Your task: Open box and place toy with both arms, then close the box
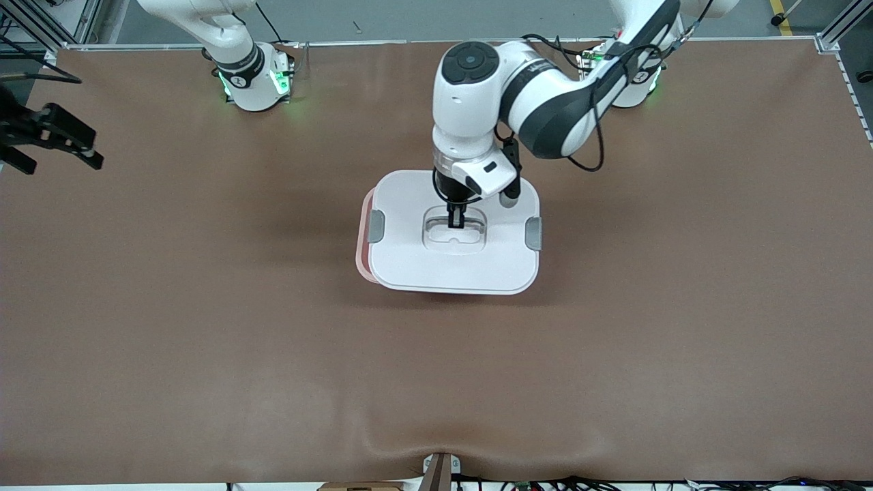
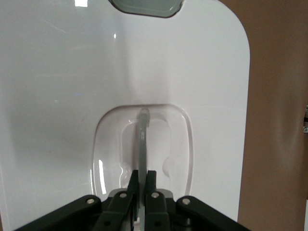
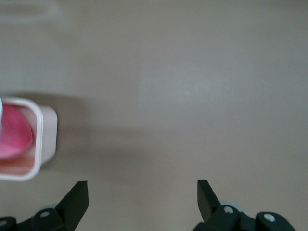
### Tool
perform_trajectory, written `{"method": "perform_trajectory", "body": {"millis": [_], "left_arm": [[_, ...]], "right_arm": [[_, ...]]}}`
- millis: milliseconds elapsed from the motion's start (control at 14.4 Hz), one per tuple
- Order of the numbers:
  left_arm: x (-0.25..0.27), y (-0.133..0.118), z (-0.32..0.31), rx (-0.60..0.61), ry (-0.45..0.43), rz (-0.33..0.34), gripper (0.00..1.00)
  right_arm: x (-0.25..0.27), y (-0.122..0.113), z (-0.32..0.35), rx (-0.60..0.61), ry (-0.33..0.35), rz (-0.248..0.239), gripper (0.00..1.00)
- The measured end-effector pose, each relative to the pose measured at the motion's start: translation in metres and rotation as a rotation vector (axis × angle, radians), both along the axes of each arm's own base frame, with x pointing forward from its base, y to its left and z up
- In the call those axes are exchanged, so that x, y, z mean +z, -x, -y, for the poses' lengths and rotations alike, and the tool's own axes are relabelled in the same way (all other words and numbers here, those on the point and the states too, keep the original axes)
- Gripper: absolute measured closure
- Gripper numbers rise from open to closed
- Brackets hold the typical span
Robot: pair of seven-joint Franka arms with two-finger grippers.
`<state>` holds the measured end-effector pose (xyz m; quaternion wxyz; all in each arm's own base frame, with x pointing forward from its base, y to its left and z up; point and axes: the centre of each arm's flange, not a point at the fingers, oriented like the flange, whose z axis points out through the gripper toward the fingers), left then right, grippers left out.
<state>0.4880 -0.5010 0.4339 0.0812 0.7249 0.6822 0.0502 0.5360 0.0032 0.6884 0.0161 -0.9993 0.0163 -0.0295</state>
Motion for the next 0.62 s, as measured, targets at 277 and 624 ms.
{"method": "perform_trajectory", "body": {"millis": [277, 624], "left_arm": [[-0.024, 0.014, 0.021, -0.011, -0.033, 0.031, 0.93], [-0.033, 0.015, 0.027, -0.018, -0.018, 0.035, 0.93]], "right_arm": [[-0.029, 0.001, 0.037, -0.126, -0.005, -0.056, 0.00], [-0.042, -0.012, 0.051, -0.126, 0.004, 0.022, 0.00]]}}
